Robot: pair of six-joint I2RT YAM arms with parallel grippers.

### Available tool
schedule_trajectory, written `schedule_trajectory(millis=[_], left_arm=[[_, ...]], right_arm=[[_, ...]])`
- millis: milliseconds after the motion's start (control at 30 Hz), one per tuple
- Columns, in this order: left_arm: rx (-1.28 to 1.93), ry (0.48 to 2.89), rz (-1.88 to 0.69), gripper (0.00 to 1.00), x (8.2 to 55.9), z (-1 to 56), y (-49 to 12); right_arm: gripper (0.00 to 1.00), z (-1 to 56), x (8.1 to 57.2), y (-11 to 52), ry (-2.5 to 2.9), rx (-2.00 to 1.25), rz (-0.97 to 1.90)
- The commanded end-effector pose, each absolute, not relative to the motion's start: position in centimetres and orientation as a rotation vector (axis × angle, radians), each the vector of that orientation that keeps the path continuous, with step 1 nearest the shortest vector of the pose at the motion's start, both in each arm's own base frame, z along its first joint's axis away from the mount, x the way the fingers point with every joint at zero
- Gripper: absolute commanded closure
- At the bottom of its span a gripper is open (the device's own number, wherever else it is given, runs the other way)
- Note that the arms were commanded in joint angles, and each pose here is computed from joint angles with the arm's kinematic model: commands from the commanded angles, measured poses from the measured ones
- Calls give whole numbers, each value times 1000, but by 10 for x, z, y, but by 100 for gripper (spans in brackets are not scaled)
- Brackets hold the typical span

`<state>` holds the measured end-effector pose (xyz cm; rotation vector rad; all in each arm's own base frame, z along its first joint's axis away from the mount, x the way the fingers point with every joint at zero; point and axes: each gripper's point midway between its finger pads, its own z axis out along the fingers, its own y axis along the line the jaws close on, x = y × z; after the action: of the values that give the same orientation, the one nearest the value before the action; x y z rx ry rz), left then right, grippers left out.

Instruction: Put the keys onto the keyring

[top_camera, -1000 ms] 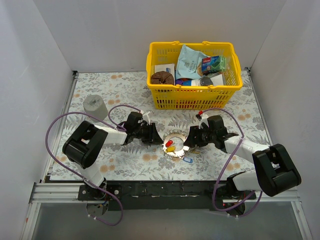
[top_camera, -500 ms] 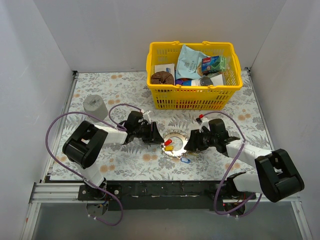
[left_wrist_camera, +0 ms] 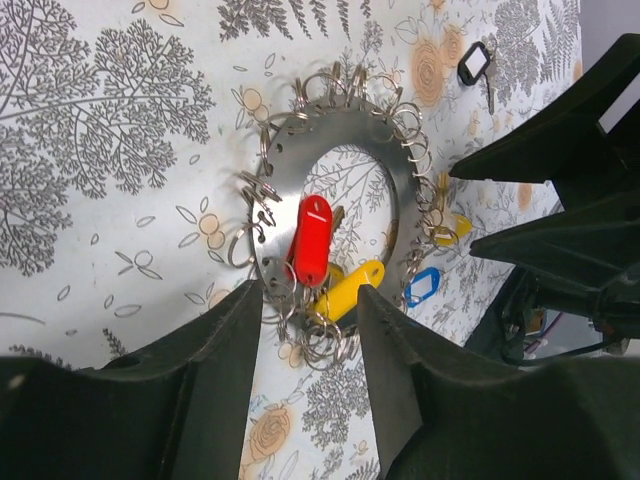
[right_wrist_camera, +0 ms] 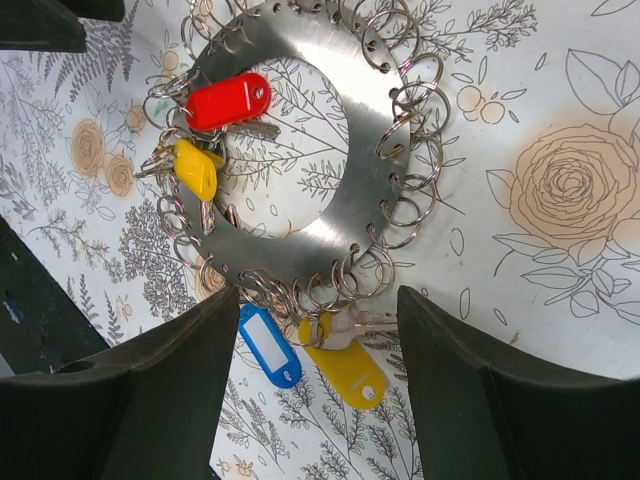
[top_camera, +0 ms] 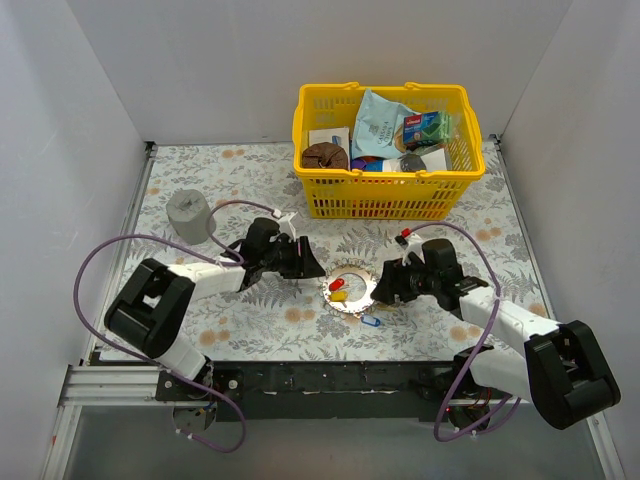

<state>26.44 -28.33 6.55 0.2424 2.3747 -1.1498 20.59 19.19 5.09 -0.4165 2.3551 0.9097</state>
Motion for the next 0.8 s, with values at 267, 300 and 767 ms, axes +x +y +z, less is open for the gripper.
schedule_trajectory(millis=[267,300,767], left_arm=[[224,2359,-1209,59,222,77,-265],[238,2341,-1230,59,220,81,-266],[605,2137,-1386,58,202,119,-327]], right_arm=[[29,75,203,218,2253,-654,894],[29,75,202,219,2253,-661,895],[37,90,188,220,2226,-465,1011]])
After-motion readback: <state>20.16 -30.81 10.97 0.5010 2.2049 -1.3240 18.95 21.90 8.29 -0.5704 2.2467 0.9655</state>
